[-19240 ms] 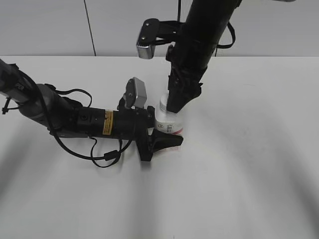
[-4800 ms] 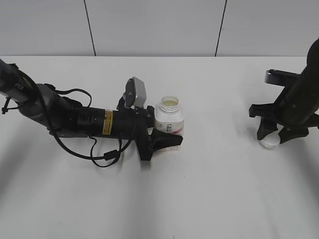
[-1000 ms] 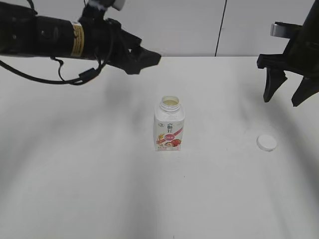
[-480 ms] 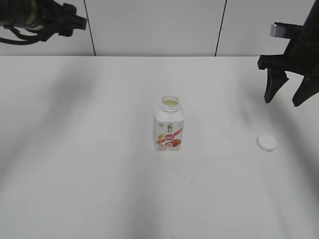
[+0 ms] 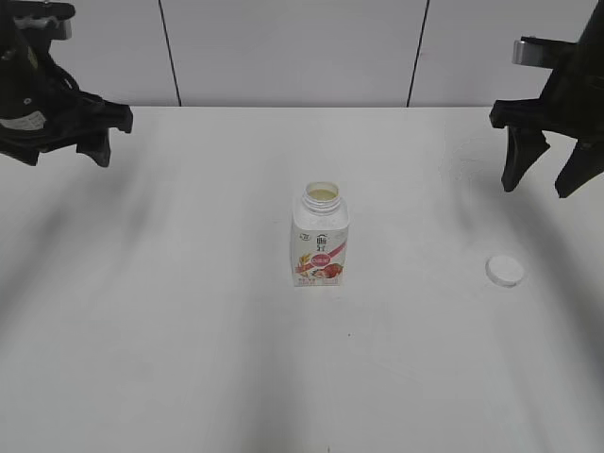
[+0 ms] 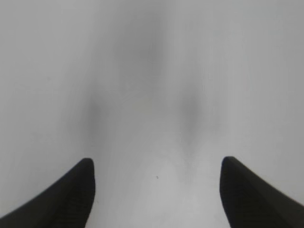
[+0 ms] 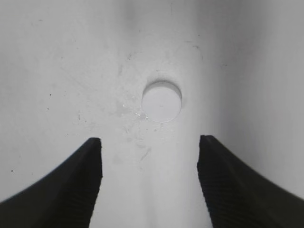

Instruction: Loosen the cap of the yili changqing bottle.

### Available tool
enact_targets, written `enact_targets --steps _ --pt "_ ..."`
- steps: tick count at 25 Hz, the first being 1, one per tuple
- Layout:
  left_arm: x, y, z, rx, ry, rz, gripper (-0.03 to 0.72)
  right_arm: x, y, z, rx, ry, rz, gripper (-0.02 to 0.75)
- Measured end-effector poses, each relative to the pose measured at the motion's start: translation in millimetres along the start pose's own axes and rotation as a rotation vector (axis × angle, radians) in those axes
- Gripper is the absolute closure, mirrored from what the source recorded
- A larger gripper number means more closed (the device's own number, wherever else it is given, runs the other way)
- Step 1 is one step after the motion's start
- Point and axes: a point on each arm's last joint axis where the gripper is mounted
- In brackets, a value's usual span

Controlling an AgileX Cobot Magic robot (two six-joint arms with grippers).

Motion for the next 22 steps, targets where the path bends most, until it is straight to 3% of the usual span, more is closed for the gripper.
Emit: enact_targets --steps 4,8,15,22 --pt "8.4 -3.2 8.8 0.146 0.062 0.069 0.189 -0.1 0.1 0.3 -0.001 0.002 0.02 0.238" --pt "26.3 -5.2 15.8 0.279 0.086 0.082 0.189 0.1 0.6 2.4 -0.006 0.003 0.033 0.238" --pt "41.6 -5.9 24.2 0.35 -0.016 -0.018 0.193 3.9 8.5 29.0 -0.073 0.004 0.047 0.243" --pt "51.1 10.2 49.7 0.34 -0.016 -0.037 0.198 12.5 56.2 83.4 -0.195 -0.008 0.062 0.288"
Point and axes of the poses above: a point on each arm's last joint axis where the gripper is mounted, z pointing back along that axis away from the gripper, x along the wrist's bending axis when the last joint is at zero, y = z × x, and after that the axes turned 7 degrees about z, right-handed
